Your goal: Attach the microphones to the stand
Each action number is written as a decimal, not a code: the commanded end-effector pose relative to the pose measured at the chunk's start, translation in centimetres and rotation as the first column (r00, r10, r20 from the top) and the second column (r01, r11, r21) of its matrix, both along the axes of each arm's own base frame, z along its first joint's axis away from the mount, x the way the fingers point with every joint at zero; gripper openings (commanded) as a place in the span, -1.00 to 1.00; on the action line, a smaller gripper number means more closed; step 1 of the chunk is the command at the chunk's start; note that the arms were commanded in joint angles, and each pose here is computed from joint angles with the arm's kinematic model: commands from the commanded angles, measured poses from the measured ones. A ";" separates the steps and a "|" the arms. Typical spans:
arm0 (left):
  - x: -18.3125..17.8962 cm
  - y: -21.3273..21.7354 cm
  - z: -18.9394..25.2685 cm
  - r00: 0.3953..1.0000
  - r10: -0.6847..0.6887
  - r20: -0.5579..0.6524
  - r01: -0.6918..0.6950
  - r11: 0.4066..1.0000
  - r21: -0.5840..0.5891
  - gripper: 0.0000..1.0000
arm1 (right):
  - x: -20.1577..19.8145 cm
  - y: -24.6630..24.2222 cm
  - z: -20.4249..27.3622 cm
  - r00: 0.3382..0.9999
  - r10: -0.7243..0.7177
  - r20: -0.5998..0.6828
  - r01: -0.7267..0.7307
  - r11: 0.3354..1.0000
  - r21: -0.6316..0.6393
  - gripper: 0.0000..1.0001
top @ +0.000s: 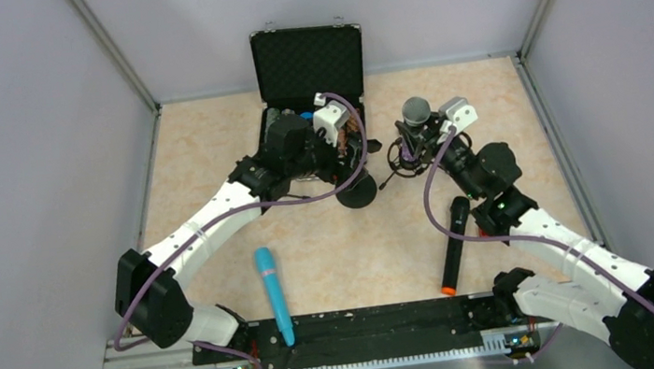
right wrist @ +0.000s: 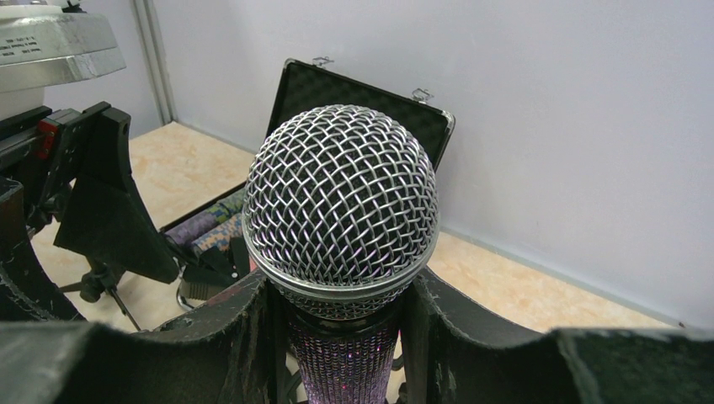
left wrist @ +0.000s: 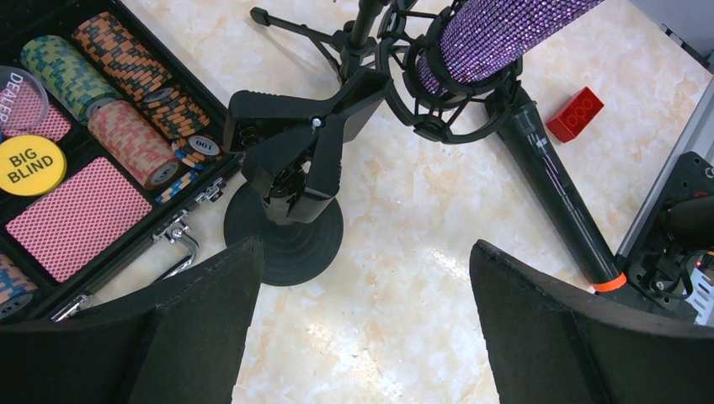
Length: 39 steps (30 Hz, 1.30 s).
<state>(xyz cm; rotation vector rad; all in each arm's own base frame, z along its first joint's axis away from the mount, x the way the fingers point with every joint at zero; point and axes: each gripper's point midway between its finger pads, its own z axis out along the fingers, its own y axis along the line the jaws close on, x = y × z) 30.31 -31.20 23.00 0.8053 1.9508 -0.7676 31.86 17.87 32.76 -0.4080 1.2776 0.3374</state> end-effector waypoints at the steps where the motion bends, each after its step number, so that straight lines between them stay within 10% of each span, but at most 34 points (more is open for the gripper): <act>1: 0.1 -0.9 0.5 0.999 -0.031 0.018 0.032 0.999 -0.026 0.90 | 0.2 -0.4 1.0 1.000 -0.009 0.029 0.007 0.999 0.054 -1.00; 39: -0.1 -0.9 0.6 0.999 -0.039 0.014 0.039 0.999 -0.031 0.90 | 1.1 -0.6 -7.8 0.994 -0.041 -0.096 0.039 0.999 -0.025 -1.00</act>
